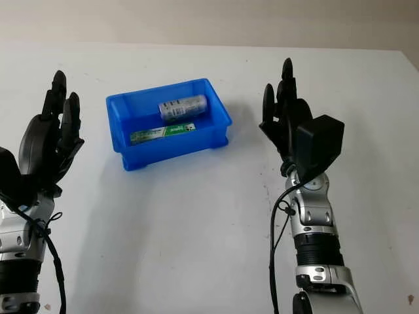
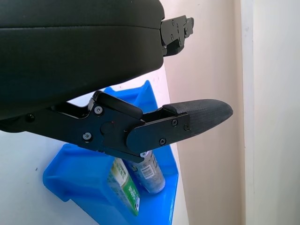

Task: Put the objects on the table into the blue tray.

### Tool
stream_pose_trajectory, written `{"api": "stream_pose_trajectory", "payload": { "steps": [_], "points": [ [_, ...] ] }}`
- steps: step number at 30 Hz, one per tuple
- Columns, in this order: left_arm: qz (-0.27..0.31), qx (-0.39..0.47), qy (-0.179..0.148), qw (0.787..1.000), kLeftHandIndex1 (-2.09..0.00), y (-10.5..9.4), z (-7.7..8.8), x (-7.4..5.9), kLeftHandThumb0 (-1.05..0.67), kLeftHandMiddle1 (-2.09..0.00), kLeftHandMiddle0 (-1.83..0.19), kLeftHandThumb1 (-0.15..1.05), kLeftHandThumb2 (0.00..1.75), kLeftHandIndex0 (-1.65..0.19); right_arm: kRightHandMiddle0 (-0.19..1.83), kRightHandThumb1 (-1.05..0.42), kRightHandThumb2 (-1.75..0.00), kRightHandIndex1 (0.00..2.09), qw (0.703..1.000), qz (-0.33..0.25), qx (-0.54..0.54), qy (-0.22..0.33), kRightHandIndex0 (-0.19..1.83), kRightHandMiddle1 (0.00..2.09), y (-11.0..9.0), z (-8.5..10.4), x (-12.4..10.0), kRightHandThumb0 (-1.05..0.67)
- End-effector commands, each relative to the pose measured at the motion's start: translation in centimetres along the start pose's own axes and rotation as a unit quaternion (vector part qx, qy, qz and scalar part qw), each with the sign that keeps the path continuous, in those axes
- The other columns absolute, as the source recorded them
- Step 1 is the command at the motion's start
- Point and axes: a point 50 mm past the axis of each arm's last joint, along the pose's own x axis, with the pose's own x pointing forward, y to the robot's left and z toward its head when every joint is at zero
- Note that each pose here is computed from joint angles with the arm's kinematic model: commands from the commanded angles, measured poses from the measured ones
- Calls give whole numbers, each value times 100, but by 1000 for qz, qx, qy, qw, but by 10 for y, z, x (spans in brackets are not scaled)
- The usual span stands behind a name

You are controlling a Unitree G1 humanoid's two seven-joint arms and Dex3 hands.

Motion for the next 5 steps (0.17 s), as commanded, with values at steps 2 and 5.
{"api": "stream_pose_trajectory", "payload": {
  "steps": [2, 5],
  "points": [
    [-3, -5, -14, 1000, 0, -2, 7, 4, -81, 0, 19, 105, 67, 19, -19, -105, -74, 0, 1000, 0, -1, -12, -19, 0, -1, 5, 0, -72],
    [-5, -7, -17, 1000, 0, -2, 8, 3, -82, 0, 19, 105, 67, 19, -19, -105, -74, 0, 1000, 1, -1, -13, -19, 0, -2, 5, -2, -72]
  ]
}}
